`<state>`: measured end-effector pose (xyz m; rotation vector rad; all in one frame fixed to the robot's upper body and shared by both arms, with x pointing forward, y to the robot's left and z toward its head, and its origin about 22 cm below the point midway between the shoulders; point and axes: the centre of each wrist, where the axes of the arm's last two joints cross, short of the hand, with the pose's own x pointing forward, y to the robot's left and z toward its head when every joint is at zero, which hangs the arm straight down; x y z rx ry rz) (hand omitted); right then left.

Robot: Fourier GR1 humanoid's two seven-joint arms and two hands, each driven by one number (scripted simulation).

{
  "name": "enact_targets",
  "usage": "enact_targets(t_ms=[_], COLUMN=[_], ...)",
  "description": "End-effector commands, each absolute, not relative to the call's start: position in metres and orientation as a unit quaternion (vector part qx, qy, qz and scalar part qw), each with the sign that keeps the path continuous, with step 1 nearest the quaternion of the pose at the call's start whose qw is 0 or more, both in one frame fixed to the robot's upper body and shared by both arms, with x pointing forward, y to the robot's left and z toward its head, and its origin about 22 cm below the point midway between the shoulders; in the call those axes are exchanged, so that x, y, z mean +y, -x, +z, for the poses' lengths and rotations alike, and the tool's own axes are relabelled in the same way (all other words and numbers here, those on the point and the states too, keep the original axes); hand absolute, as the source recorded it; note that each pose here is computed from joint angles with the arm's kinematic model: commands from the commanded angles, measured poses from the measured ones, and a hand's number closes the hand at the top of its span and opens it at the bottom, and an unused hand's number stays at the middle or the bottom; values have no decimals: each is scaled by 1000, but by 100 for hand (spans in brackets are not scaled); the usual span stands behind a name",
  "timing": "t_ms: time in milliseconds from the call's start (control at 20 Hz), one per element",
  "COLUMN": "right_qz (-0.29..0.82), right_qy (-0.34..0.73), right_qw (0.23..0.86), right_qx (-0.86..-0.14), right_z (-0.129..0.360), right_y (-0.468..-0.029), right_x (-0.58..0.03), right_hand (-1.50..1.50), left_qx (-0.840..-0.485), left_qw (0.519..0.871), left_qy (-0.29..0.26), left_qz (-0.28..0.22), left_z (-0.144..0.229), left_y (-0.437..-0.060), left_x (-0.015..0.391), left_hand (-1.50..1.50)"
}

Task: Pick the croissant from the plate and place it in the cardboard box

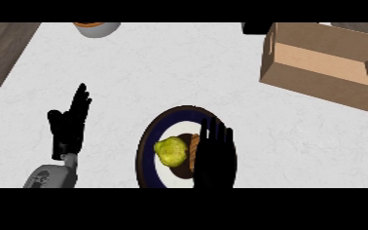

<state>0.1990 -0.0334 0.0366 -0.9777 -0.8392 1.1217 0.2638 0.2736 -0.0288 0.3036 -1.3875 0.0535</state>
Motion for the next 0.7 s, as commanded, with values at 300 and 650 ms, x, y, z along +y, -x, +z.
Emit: enact_targets(t_ms=[300,650], right_qz=[455,462], right_qy=[481,473], right_qw=[689,690], right_qx=[-294,-294], right_z=[28,16], right_y=[-216,-220], right_x=[-22,-21], right_hand=[-150,-150], left_qx=[-638,-633], left_qw=[758,761], left_qy=[-135,-139], left_qz=[27,21], left_z=[-34,-24], left_y=[-267,-261], left_x=[261,283], left_hand=[0,0])
